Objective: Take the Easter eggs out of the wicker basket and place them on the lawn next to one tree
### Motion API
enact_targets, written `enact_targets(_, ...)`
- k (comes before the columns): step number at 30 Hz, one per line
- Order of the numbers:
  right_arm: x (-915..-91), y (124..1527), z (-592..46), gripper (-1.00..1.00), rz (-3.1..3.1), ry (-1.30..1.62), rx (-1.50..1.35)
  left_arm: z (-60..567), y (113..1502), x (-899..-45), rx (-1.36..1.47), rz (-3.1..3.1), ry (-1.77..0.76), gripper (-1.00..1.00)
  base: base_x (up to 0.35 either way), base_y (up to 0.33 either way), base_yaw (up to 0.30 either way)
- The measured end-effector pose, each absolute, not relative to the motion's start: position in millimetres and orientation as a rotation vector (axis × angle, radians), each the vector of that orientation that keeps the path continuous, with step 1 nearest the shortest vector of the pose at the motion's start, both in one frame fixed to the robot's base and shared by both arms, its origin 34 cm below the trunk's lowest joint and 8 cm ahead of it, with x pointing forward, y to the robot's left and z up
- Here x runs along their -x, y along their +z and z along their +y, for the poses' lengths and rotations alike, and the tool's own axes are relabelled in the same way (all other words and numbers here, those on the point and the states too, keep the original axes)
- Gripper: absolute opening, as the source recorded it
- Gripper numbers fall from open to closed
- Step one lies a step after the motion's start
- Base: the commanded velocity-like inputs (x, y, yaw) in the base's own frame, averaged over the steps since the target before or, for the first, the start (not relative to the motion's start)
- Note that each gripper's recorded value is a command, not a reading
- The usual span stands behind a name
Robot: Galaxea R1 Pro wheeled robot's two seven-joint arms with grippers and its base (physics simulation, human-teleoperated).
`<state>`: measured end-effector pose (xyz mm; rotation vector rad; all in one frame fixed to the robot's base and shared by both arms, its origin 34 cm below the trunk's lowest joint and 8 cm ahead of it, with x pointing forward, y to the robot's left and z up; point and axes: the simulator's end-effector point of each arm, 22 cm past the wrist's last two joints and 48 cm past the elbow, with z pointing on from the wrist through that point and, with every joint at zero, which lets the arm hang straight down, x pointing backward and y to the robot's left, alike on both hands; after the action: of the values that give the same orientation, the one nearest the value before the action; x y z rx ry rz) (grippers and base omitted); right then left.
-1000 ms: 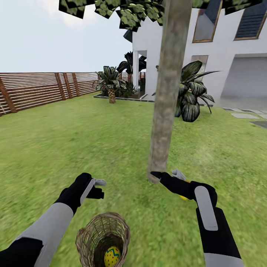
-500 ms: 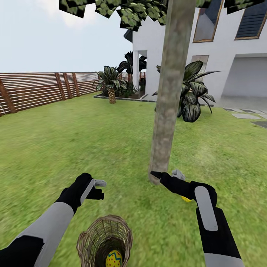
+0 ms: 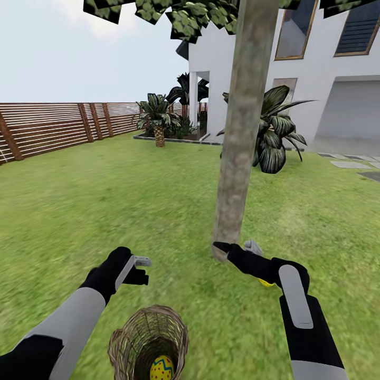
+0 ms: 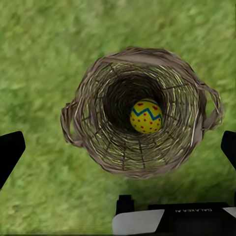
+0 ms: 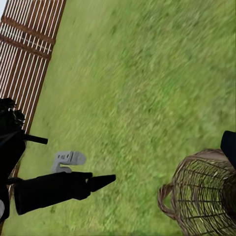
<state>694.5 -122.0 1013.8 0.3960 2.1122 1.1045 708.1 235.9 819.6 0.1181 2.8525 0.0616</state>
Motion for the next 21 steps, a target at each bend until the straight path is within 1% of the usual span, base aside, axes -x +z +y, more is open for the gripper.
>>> enact_targets(21, -697, 989, -119, 1.00, 2.103, 1.128, -0.398, 238, 786, -707, -0.115, 2.883, 0.066, 1.00, 0.000, 0.000, 0.000)
